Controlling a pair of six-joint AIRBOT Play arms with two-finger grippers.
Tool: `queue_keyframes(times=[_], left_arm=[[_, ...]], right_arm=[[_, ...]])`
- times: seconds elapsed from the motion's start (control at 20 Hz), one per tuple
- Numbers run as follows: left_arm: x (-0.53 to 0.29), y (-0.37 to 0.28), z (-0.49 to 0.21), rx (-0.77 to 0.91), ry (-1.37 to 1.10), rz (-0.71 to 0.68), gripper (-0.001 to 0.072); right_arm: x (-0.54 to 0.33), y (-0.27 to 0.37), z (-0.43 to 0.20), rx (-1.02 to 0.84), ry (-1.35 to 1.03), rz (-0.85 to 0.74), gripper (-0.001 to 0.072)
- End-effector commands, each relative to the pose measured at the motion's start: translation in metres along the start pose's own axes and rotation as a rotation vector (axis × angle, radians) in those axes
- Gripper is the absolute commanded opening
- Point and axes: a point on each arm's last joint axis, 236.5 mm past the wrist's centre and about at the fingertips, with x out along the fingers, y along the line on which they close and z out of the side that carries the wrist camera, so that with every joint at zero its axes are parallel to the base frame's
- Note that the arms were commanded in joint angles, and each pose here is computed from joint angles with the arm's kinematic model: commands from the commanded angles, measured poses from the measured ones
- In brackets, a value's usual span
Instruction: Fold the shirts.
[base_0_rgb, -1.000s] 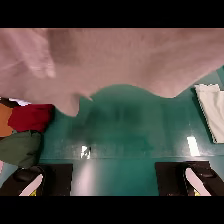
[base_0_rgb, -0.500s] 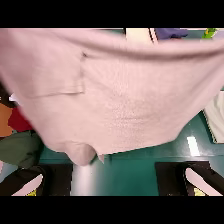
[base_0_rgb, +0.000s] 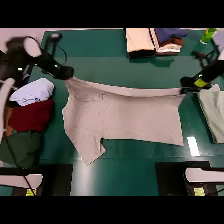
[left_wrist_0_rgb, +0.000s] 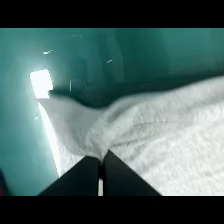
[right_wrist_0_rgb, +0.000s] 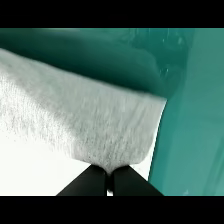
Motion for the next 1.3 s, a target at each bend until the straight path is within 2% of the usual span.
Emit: queue_keyframes(times=[0.0,0.2,0.55,0.9,0.95,1.0,1.05,1.1,1.15,1.25], left_arm=[[0.051,0.009,-0.003,-0.007,0.036,0.014,0.0023],[0.037,0.008,-0.009,0.043,0.088,0.005,0.0023],[0.042,0.008,-0.102,0.061,0.436,-0.022,0.0024],[0.066,0.008,-0.127,0.027,0.468,-0.03,0.0023],[0.066,0.008,-0.128,0.027,0.47,-0.031,0.0025],[0.065,0.007,-0.129,0.027,0.476,-0.033,0.0108],[0.061,0.007,-0.127,0.023,0.467,-0.031,0.044],[0.056,0.006,-0.123,0.015,0.452,-0.029,0.0579],[0.046,0.007,-0.117,0.013,0.417,-0.021,0.0496],[0.015,0.005,-0.102,0.007,0.332,-0.007,0.0491]], right_arm=[[0.047,-0.009,0.024,0.002,0.065,0.007,0.0014],[0.024,-0.006,0.042,-0.054,0.04,0.006,0.0014],[0.033,-0.005,-0.008,-0.049,0.139,0.013,0.0014],[0.07,-0.007,-0.036,-0.033,0.207,0.019,0.0018],[0.069,-0.006,-0.035,-0.033,0.199,0.019,0.0071],[0.067,-0.006,-0.034,-0.034,0.19,0.018,0.0279],[0.063,-0.006,-0.032,-0.036,0.174,0.016,0.0418],[0.057,-0.005,-0.031,-0.038,0.156,0.014,0.0455],[0.049,-0.007,-0.03,-0.035,0.136,0.012,0.0455],[0.024,-0.01,-0.032,-0.026,0.086,0.006,0.0454]])
